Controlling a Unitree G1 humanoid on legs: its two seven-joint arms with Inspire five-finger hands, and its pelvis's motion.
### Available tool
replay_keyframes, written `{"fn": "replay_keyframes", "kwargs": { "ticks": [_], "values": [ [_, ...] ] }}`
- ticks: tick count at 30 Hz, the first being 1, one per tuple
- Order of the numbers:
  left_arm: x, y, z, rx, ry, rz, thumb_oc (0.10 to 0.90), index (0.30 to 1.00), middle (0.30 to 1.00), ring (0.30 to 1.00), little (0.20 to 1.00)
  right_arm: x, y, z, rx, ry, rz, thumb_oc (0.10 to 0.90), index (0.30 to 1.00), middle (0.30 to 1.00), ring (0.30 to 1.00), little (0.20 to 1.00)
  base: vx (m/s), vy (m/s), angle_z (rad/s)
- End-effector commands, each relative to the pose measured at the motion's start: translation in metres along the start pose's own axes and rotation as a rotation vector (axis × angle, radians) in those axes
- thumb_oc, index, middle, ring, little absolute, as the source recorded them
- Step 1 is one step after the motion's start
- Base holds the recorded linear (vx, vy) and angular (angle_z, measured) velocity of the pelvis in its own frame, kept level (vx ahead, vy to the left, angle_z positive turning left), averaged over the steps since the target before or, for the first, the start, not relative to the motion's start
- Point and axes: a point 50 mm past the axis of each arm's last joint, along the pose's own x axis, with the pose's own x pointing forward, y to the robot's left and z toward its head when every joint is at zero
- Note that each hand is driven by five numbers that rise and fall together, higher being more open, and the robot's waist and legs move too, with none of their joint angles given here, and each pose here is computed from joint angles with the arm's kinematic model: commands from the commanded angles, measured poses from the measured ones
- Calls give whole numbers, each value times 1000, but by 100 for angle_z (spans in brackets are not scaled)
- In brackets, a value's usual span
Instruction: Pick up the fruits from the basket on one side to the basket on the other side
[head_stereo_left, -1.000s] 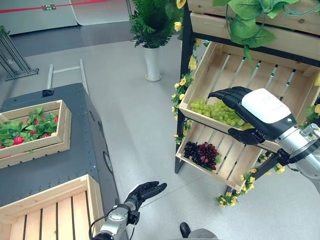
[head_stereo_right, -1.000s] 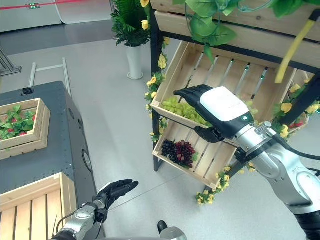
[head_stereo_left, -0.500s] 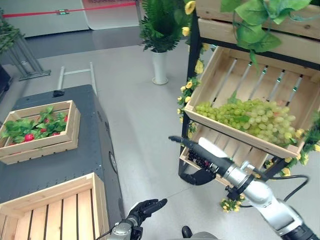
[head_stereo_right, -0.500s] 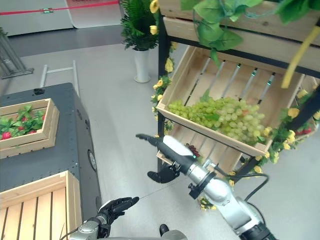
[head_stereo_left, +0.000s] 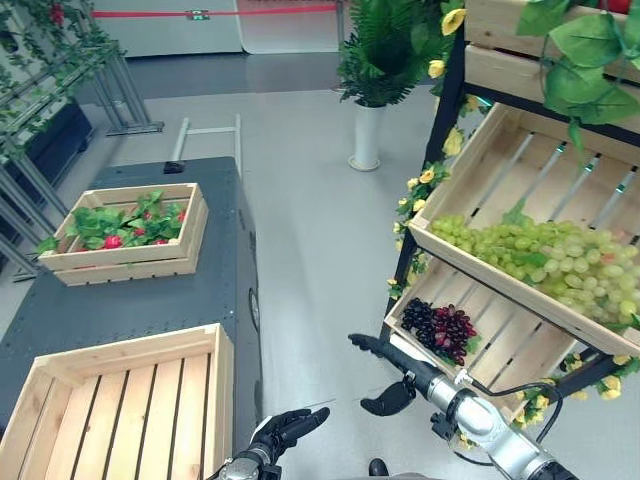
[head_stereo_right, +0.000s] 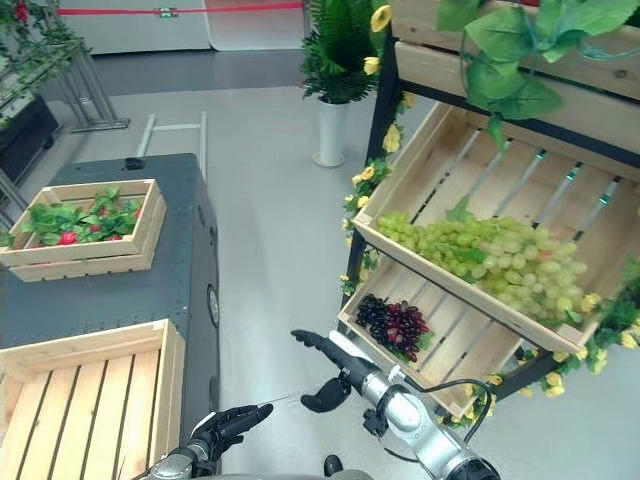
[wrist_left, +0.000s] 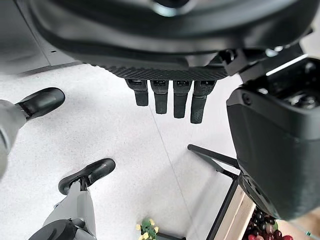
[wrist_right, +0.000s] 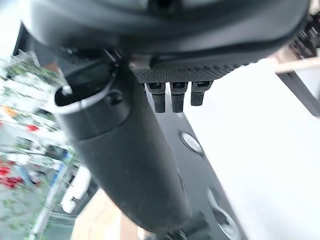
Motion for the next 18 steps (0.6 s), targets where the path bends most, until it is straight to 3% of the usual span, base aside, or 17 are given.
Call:
{"fn": "replay_keyframes", "kwargs": {
  "ticks": [1, 7, 10, 16, 18],
  "values": [
    [7, -1, 36, 82, -161, -35, 800, 900, 900, 900, 900, 23, -25, 42, -66, -195, -106, 800, 900, 900, 900, 900, 15, -62, 12],
    [7, -9, 29, 158, -144, -82, 800, 900, 900, 900, 900, 26, 1, -6, 150, 56, -62, 800, 900, 900, 900, 900, 14, -51, 22],
    [7, -16, 25, 198, -136, -119, 800, 900, 900, 900, 900, 14, 27, -56, 400, 315, -69, 800, 900, 900, 900, 900, 29, -12, 12],
    [7, -16, 24, 187, -128, -120, 800, 900, 900, 900, 900, -2, 44, -84, 494, 460, -77, 800, 900, 900, 900, 900, 31, 7, 9],
    [7, -16, 20, 192, -112, -128, 800, 900, 900, 900, 900, -8, 55, -92, 641, 498, -61, 800, 900, 900, 900, 900, 34, 16, 13]
  ]
}}
